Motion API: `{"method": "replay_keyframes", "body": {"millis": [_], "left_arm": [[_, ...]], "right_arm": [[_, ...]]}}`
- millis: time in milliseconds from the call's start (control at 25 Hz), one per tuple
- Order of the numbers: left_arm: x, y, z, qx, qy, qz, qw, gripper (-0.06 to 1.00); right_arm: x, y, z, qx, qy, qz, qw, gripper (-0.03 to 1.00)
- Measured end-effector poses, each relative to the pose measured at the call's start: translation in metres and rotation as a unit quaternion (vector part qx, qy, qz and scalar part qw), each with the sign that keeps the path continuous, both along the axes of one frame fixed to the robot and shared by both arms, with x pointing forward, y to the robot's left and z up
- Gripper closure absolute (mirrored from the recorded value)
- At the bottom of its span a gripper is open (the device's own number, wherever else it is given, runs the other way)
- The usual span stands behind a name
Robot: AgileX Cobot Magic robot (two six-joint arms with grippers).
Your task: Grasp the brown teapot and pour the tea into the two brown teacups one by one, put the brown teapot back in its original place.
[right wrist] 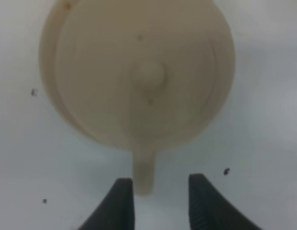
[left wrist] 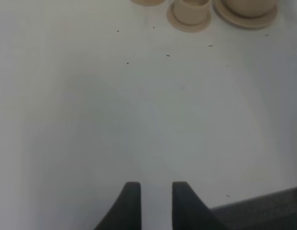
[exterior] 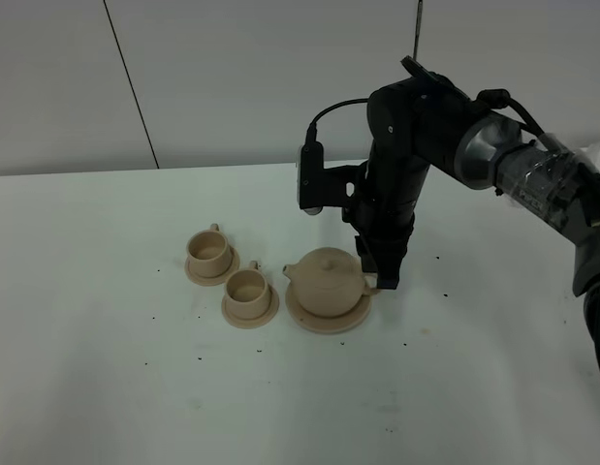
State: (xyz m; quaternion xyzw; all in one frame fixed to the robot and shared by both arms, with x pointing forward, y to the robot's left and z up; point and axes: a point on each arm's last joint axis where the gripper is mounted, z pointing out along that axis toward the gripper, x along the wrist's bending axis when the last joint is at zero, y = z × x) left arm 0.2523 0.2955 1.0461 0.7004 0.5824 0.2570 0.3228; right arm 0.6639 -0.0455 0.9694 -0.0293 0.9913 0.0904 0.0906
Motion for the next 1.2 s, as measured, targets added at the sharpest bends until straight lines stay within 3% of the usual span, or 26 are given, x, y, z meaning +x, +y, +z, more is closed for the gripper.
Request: {"method": "replay_keyframes", "body": {"millis": [1200], "left_arm": [[0.000,0.000,0.000,0.000,0.000,0.000,1.000,0.71]], "right_arm": [[0.003,0.002,-0.017,0.012,0.020,0.002,1.000,0.70]]}}
